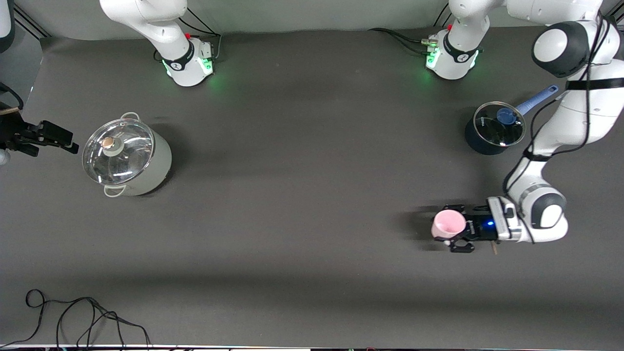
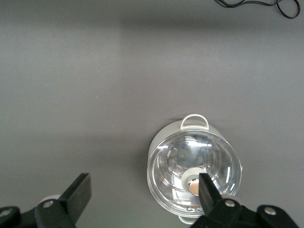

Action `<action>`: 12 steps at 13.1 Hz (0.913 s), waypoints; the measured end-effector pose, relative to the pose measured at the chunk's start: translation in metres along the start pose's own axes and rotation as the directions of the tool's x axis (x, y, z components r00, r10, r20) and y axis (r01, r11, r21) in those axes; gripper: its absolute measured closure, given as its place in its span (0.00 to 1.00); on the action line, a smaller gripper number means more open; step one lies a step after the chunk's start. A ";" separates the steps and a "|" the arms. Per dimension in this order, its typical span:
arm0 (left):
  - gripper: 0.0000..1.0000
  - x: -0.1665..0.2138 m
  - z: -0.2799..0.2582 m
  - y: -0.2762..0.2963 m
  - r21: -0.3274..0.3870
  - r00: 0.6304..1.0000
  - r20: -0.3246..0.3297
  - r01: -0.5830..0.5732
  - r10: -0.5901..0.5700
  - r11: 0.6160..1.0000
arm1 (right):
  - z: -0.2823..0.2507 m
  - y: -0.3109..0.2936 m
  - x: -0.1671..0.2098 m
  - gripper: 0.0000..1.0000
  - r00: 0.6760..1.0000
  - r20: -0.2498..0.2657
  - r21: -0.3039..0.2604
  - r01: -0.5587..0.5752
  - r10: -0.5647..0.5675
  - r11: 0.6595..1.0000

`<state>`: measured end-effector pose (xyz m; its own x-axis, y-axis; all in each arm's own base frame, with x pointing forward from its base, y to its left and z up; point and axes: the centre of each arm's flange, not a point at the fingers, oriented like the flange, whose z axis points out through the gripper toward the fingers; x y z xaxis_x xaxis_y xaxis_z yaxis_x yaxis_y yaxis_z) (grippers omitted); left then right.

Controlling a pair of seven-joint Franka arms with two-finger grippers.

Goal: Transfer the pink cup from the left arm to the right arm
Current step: 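Carry the cup with the left gripper while the right gripper approaches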

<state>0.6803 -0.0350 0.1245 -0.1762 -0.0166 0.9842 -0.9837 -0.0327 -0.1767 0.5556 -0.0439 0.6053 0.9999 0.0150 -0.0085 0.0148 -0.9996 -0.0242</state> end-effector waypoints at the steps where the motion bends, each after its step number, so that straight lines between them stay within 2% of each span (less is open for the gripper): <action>1: 0.37 0.003 0.026 -0.005 0.021 1.000 0.004 0.003 -0.003 1.000 | 0.000 0.000 0.000 0.00 1.000 0.000 0.000 0.000 0.000 1.000; 3: 0.37 0.014 0.081 -0.014 0.064 0.999 0.025 0.021 -0.022 0.998 | -0.001 -0.001 0.000 0.00 0.999 -0.002 0.000 -0.043 0.043 0.999; 5: 0.37 0.032 0.134 -0.021 0.120 0.997 0.062 0.027 -0.035 0.992 | -0.004 -0.005 0.000 0.00 0.977 -0.008 0.001 -0.214 0.214 0.977; 7: 0.37 0.050 0.180 -0.022 0.179 0.994 0.089 0.044 -0.061 0.983 | -0.004 -0.018 -0.003 0.00 0.911 0.017 -0.006 -0.411 0.411 0.912; 8: 0.37 0.056 0.201 -0.019 0.200 0.992 0.096 0.058 -0.079 0.978 | -0.005 -0.026 -0.005 0.00 0.871 0.025 -0.012 -0.490 0.490 0.872; 9: 0.37 0.061 0.221 -0.014 0.215 0.989 0.110 0.069 -0.094 0.974 | -0.008 -0.036 -0.006 0.00 0.845 0.025 -0.014 -0.534 0.534 0.845; 12: 0.37 0.091 0.277 0.000 0.269 0.976 0.173 0.080 -0.130 0.960 | -0.022 -0.075 -0.006 0.00 0.825 0.004 0.002 -0.565 0.565 0.825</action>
<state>0.6735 -0.3134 0.2111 -0.0378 -0.1848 0.9820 -0.9489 -0.3014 -0.0932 0.5490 0.0306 0.6294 0.8330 -0.5527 -0.0245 -0.5531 -0.8329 -0.0175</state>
